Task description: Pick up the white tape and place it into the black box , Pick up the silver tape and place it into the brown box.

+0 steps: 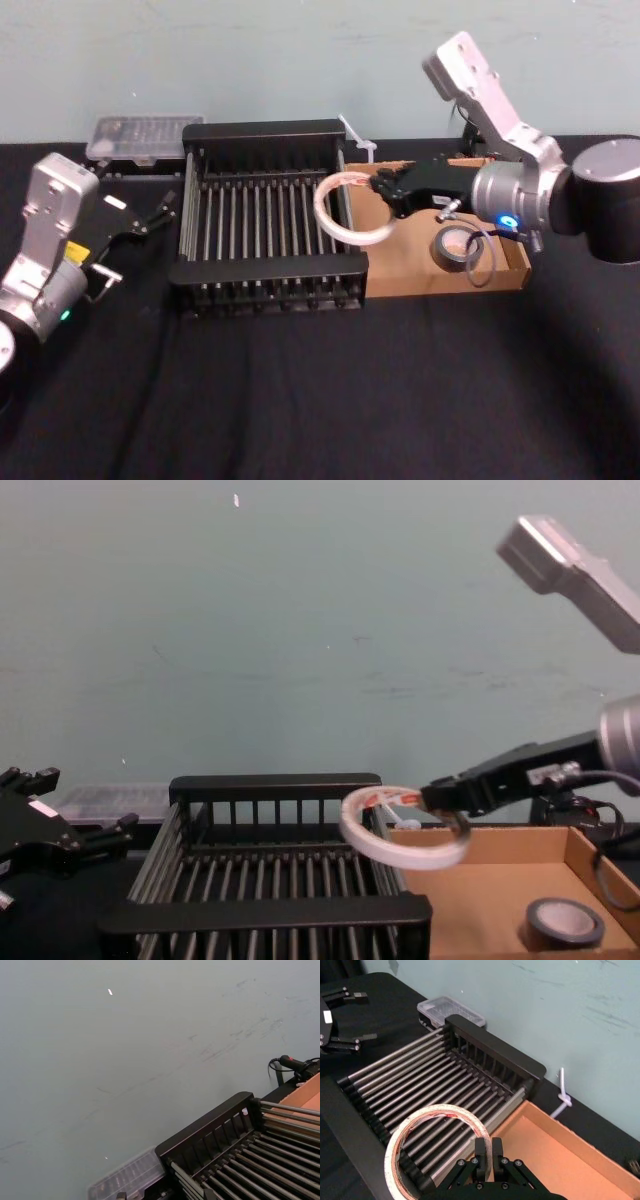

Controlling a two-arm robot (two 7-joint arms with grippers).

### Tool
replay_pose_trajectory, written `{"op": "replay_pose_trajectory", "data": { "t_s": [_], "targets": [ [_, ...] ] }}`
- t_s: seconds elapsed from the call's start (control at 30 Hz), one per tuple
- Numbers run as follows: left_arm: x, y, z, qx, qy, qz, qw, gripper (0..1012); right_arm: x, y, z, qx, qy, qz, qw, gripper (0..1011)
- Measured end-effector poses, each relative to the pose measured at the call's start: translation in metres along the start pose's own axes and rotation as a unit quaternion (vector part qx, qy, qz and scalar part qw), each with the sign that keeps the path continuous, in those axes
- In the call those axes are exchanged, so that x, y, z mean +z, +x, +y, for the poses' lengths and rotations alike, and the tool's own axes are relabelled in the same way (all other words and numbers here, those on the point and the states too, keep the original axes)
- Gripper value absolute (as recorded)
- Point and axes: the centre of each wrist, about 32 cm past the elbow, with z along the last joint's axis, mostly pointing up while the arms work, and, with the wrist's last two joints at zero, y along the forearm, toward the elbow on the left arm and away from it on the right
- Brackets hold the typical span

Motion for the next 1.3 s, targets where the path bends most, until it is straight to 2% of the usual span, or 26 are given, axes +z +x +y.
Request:
{"op": "replay_pose_trajectory", "data": {
  "t_s": [0.33,0.73,1.3],
  "targets": [
    [0.0,0.0,0.0,0.0,0.0,0.0,1.0,1001,0.014,-0.0043,0.02,0.01,0.005,-0.007,0.9999,90],
    [0.0,0.0,0.0,0.0,0.0,0.0,1.0,1001,0.023,-0.0076,0.039,0.017,0.012,-0.011,0.9997,90],
    [0.0,0.0,0.0,0.0,0.0,0.0,1.0,1001,0.023,-0.0075,0.038,0.017,0.012,-0.012,0.9997,105]
  ]
}}
